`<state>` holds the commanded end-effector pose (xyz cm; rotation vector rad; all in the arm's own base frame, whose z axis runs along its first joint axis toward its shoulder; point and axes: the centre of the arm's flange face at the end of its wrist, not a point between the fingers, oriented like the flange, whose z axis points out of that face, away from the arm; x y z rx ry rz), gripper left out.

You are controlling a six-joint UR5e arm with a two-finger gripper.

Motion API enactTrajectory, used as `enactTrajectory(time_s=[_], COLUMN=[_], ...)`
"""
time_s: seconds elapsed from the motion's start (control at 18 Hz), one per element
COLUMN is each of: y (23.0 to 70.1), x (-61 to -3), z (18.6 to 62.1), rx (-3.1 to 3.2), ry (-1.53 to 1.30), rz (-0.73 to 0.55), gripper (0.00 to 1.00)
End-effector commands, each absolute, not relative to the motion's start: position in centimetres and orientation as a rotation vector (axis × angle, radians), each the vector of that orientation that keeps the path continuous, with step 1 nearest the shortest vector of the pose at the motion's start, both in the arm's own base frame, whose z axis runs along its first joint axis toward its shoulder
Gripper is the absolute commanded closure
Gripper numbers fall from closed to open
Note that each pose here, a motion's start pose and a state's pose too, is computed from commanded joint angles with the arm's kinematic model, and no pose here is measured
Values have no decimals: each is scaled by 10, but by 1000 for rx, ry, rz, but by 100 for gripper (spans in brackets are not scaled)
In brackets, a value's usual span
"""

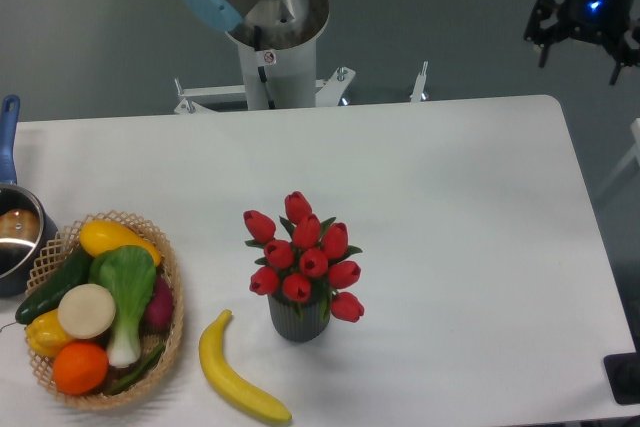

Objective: Insert the flowers into the vase

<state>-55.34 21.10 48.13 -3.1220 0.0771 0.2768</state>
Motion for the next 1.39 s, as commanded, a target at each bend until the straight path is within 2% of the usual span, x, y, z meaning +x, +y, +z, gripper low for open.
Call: enactTrajectory(time_s=[1.39], y=[209], x=[-556], z=[479], rx=[-3123], ry=[75], rz=[272], gripper=[0])
